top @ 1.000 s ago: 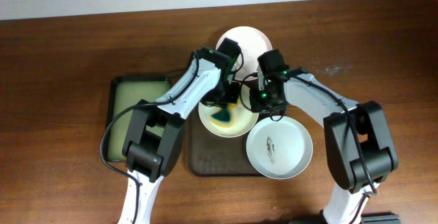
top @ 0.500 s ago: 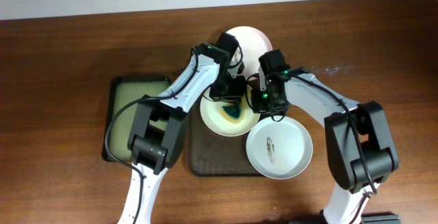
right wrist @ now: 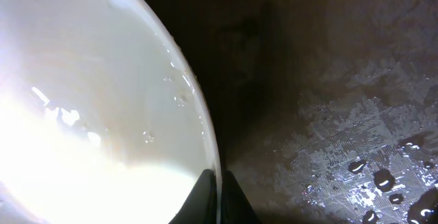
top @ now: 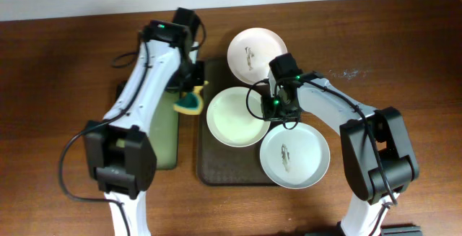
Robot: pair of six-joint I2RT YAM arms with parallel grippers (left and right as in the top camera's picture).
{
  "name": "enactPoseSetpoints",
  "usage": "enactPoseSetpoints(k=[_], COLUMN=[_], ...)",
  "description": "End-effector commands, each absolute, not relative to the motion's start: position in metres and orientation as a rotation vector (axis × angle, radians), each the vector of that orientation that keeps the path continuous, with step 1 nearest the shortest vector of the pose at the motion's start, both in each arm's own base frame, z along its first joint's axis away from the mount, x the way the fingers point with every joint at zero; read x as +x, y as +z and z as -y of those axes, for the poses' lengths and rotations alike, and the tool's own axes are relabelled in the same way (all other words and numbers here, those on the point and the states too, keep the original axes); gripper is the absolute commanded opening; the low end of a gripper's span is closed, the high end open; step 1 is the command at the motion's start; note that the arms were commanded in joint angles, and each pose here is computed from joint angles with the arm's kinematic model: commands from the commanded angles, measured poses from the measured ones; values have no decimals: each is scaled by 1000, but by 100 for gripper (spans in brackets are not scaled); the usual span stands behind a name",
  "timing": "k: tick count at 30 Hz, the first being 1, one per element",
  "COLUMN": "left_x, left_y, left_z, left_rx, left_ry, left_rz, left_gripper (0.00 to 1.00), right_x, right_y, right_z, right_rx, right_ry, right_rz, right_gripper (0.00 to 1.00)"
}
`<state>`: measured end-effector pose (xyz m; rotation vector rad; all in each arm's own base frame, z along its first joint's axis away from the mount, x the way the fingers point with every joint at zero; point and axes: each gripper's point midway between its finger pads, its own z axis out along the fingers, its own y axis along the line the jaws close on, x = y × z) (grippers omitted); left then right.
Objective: Clean dirty plates on tray and stack at the side
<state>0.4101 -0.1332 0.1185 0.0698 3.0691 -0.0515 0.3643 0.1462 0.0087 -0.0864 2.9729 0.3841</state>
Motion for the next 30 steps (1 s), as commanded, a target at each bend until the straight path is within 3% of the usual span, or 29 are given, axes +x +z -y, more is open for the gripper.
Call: enactPoseSetpoints(k=[1,4,5,6,8,13,14,15,18,30], left_x=[406,386,386,388,391,377,372,368,358,358], left_y=[107,62,63,71,88,161,182,203,232,233], left_z=[74,40,33,31,32,33,32,32,30,31], left_rx=[-52,-242,-241,-228,-225,-216,-213,-209,-206,-205], left_ry=[116,57,59,57,42,-17,-29,-42,-49,-61], left_rz=[-3110,-3209,-3208,-3184,-3134,-2979,-2928,-2869,-2786,-2785], left_gripper=[0,0,8,34,69,76,82,100,100,99], right_x=[370,369,366,367,369,372,370,364,349,320], right_y=[11,11,14,23,47,136,162,185,212,233], right_z=[-142,-142,-147,-148,-147,-119,-125,-134,-157,-199], right_rx=[-101,-101,-106,-109,-114,-191,-213,-237,-288,-594], right_ry=[348,354,399,404,400,-295,-435,-527,-599,-640], right_rz=[-2951,-2957,-2960,-2946,-2894,-2558,-2426,-2314,-2175,-2053], right_gripper=[5,4,4,4,4,4,4,4,4,4])
